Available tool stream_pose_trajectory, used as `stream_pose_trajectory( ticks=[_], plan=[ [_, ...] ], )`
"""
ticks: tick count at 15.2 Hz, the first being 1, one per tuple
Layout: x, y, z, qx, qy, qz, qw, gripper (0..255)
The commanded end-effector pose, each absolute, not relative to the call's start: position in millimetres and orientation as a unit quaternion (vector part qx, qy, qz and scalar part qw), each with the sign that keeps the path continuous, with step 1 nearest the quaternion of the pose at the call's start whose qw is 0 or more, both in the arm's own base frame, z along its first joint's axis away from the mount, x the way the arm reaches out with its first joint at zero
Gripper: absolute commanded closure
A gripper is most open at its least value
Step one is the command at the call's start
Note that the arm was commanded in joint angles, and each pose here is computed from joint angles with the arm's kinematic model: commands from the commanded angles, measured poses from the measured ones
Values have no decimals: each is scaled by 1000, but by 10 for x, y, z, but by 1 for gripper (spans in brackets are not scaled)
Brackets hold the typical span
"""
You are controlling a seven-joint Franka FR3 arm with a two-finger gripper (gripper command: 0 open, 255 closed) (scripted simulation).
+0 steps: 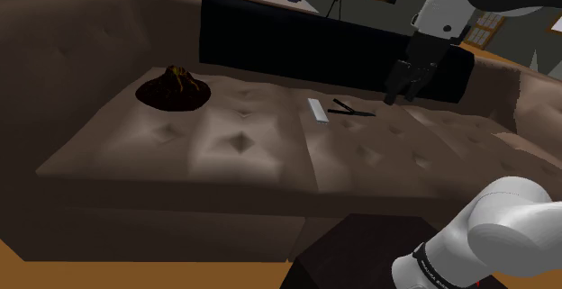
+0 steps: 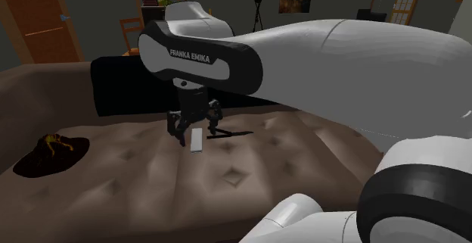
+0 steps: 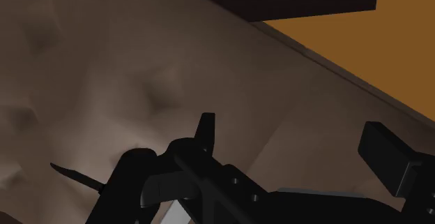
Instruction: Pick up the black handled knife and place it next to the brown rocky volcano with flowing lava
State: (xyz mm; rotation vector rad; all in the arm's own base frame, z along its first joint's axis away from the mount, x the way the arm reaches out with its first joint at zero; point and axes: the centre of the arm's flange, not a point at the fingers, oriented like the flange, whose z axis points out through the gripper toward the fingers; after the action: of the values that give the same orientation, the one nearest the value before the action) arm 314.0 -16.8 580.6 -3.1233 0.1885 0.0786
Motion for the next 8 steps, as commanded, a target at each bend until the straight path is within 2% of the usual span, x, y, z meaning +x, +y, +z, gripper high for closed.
stream_pose_trajectory(
  ticks=[1,8],
  plan=[
    [3140,-168,5806,-998,60,25,6,0],
    [3272,-978,5392,-999,-40,17,8,0]
  ],
)
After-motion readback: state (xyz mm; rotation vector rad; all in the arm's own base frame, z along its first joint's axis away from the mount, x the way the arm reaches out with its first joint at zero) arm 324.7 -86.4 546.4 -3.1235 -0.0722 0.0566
